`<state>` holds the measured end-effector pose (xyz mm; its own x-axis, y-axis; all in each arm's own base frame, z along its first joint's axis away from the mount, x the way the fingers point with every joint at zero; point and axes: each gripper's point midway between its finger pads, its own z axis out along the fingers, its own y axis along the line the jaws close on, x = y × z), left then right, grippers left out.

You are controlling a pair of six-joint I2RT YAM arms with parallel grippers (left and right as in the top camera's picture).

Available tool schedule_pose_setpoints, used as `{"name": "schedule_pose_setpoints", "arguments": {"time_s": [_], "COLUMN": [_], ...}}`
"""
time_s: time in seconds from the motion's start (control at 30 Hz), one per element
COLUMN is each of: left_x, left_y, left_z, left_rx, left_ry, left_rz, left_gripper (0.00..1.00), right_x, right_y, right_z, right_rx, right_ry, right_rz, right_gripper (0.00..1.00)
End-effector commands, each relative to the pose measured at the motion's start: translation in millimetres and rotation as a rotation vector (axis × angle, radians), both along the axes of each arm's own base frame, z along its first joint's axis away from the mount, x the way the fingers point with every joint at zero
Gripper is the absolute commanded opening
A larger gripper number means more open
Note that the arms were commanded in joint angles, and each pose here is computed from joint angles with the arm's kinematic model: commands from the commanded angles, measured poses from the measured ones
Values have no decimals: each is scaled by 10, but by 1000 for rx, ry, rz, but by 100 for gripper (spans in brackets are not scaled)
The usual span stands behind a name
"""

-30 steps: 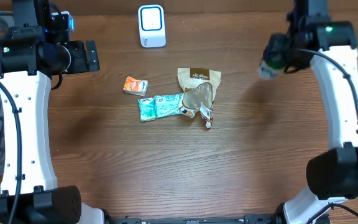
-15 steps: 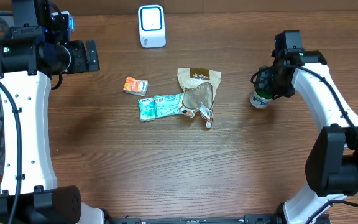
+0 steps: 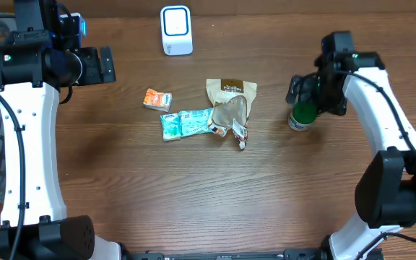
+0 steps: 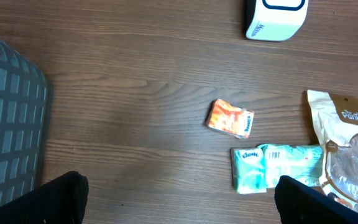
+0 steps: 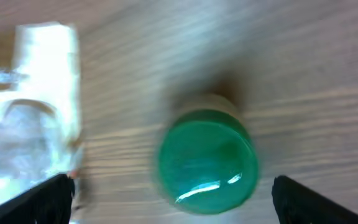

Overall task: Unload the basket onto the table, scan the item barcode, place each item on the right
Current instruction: 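Carry the jar right and set it down on the table, then move the right gripper to the snack bag and grasp it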

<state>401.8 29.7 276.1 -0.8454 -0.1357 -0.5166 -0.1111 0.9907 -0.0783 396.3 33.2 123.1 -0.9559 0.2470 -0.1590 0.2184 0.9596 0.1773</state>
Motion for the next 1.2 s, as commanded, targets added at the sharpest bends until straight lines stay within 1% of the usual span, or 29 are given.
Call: {"name": "schedule_pose_setpoints", "arguments": {"time_s": [0.0, 0.03, 0.1, 0.2, 0.23, 0.27, 0.3, 0.33, 0.43, 0.47, 0.63, 0.8, 0.93, 0.97, 1.03, 1.1, 1.13, 1.17], "left_x": [-5, -4, -5, -4, -5, -5, -5, -5, -5, -5, -4, -5, -3, 2, 18, 19, 21, 21], "left_y": [-20, -20, -20, -21, -20, -20, -20, -21, -21, -21, -20, -21, -27, -27, -26, -47, -123, -183], "left_z": [127, 126, 127, 126, 127, 127, 127, 127, 127, 127, 126, 127, 129, 130, 142, 144, 145, 144], "left_rx": [5, 5, 5, 5, 5, 5, 5, 5, 5, 5, 5, 5, 2, 0, -24, -49, -90, -119], "left_ry": [-36, -35, -36, -35, -36, -36, -36, -36, -36, -36, -35, -36, -37, -38, -46, -46, -47, -47], "left_rz": [-17, -17, -17, -18, -18, -17, -17, -18, -18, -18, -17, -18, -19, -18, 20, 37, 19, 0], "left_gripper": [100, 100, 100, 100, 100, 100, 99, 100, 100, 99, 100, 100, 100, 100, 100, 100, 99, 100], "right_x": [204, 207, 208, 138, 91, 53, 1, -29, -112, -146, -275, -434, -540, -548, -527, -523, -525, -522], "right_y": [552, 745, 960, 1244, 1329, 1402, 1482, 1525, 1536, 1554, 1793, 2078, 2136, 2119, 2078, 2056, 2057, 2070], "right_z": [807, 931, 989, 775, 687, 603, 470, 382, -36, -188, -659, -1005, -1185, -1227, -1245, -1253, -1253, -1242], "right_rx": [260, 334, 396, 399, 399, 396, 381, 364, 250, 226, 225, 239, 221, 210, 185, 171, 170, 175], "right_ry": [-163, -184, -203, -154, -128, -107, -80, -63, 31, 62, 133, 191, 225, 232, 223, 220, 217, 210], "right_rz": [98, 142, 193, 253, 270, 285, 302, 308, 205, 168, 167, 231, 251, 248, 244, 243, 261, 286], "right_gripper": [100, 100, 100, 100, 86, 78, 57, 40, 7, 4, 4, 4, 4, 7, 20, 25, 30, 31]}}
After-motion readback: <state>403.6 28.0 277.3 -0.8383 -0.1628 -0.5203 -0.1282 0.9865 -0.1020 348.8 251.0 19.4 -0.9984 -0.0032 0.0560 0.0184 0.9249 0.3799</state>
